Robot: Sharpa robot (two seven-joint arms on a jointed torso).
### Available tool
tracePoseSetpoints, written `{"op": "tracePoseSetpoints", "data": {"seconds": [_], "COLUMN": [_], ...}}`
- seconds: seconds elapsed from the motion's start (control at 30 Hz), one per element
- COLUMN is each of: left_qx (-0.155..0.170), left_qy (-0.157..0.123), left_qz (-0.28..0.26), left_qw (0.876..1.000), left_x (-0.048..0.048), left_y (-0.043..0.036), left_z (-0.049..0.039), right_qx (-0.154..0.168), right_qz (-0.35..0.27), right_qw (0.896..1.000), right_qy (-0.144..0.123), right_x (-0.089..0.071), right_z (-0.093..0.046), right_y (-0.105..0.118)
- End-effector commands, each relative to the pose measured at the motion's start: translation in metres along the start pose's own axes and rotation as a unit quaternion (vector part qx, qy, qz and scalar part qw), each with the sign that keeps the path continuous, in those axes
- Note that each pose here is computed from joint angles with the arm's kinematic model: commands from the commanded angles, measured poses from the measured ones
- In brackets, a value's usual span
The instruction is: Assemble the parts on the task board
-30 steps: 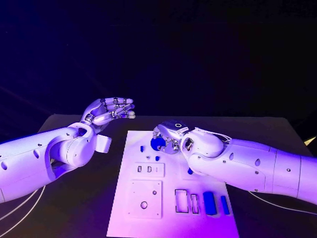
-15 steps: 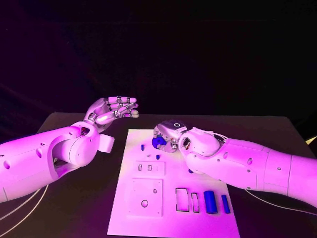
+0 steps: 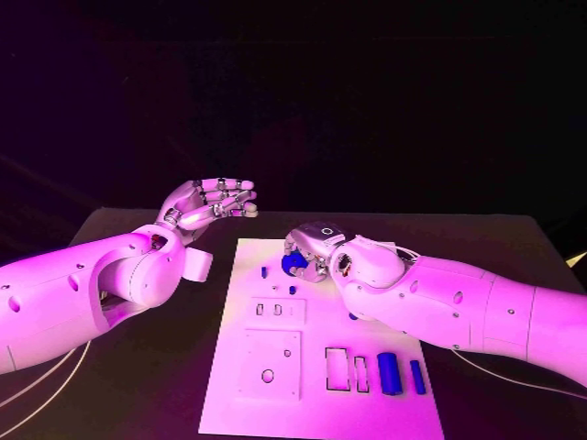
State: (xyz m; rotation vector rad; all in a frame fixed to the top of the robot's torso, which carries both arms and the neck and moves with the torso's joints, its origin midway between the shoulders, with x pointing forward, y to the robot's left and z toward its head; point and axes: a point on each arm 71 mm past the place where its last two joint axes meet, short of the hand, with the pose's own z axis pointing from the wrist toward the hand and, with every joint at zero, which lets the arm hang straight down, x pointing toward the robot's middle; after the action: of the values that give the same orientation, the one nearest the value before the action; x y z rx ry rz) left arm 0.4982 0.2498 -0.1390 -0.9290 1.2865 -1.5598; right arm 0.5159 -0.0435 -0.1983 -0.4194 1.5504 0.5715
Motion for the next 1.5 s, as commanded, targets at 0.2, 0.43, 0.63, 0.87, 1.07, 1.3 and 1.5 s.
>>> {"op": "tracePoseSetpoints", "data": {"seconds": [0.2,0.43,0.63,0.87,1.07,1.3,1.5], "left_qx": [0.008,0.009,0.009,0.009,0.009,0.008,0.007], "left_qy": [0.009,0.007,0.006,0.003,0.003,0.004,0.005], "left_qz": [-0.002,-0.001,0.000,0.001,0.002,0.001,0.001], "left_qw": [1.000,1.000,1.000,1.000,1.000,1.000,1.000], "left_x": [0.0020,0.0008,0.0000,-0.0019,-0.0026,-0.0032,-0.0035], "left_y": [-0.0023,-0.0025,-0.0025,-0.0024,-0.0023,-0.0020,-0.0018], "left_z": [0.0006,0.0003,0.0002,-0.0002,-0.0002,-0.0001,0.0000], "right_qx": [-0.008,-0.002,-0.001,0.003,0.010,0.016,0.019], "right_qz": [0.002,0.012,0.019,0.025,0.026,0.027,0.027], "right_qw": [1.000,1.000,1.000,0.999,0.999,0.999,0.998], "right_qy": [0.005,0.012,0.019,0.029,0.034,0.044,0.045], "right_x": [0.002,0.005,0.007,0.009,0.010,0.012,0.012], "right_z": [0.000,-0.004,-0.006,-0.009,-0.009,-0.008,-0.008], "right_y": [-0.001,-0.004,-0.006,-0.010,-0.015,-0.017,-0.019]}}
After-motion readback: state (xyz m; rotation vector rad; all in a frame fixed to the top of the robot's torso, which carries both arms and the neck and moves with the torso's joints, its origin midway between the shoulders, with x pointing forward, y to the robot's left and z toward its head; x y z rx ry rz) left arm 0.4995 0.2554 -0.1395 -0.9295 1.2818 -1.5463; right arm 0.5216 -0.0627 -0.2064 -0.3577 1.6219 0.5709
